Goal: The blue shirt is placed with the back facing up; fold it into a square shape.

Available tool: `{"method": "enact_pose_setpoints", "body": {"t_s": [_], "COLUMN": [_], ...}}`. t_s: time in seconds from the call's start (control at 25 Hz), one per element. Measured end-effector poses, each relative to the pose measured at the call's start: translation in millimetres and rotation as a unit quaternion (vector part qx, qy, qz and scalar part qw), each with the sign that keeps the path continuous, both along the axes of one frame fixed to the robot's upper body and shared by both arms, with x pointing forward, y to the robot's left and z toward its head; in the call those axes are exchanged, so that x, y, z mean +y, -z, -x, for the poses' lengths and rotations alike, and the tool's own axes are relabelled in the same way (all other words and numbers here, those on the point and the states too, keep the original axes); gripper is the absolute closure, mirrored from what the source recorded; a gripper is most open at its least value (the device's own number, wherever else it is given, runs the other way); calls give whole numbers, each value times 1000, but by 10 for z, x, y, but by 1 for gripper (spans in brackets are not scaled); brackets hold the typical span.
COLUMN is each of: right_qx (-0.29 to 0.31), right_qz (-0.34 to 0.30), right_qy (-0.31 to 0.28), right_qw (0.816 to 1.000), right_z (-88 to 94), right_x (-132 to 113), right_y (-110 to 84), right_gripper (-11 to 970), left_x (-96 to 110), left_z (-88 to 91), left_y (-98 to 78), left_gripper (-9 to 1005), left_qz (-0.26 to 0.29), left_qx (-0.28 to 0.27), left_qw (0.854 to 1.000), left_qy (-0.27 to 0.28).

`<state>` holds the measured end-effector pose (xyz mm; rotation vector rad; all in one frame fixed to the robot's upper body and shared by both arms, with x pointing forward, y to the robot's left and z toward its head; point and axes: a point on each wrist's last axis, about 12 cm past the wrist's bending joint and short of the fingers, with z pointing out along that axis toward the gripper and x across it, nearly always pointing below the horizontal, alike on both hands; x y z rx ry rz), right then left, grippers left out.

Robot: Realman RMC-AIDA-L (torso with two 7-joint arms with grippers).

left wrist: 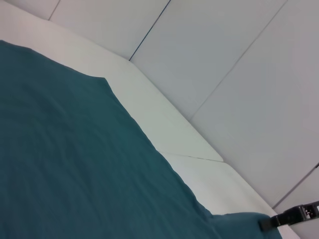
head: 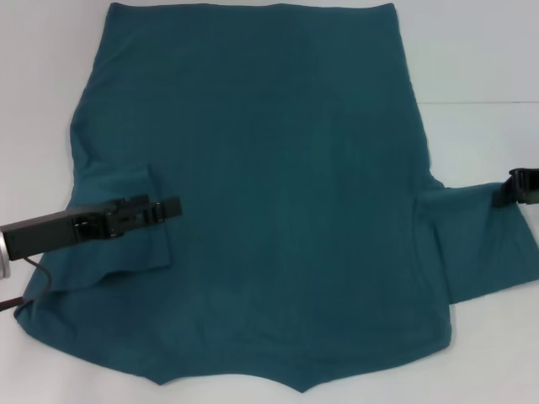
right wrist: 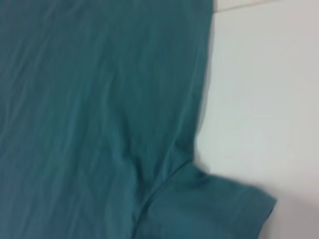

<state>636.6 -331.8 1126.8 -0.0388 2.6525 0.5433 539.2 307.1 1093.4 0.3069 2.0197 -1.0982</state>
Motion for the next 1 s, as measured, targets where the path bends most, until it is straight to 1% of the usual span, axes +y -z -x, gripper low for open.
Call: {"method": "enact_pose_setpoints", "body": {"t_s": [0.28,0.52,0.68,1.0], "right_qx": [-3,-10,-7,10], "right_qz": [16,6,-2,-10], "right_qy": [10,20,3,-56], "right_qw": [1000,1000,1000,998], "right_z": [-51,-84,-116,-158], "right_x": [-36,-33,87,422], "right_y": [-79,-141,-171,-255], "right_gripper": [929,924,920,914], "left_x": [0,-6,-18,-26], "left_z": [17,15,12,3], "left_y": [18,18,26,18], "left_gripper": [88,88,88,89], "left_qz": [4,6,6,9], "left_qx": [7,9,9,7], "left_qw": [1000,1000,1000,1000], "left_qy": [-2,-4,-6,-8]}}
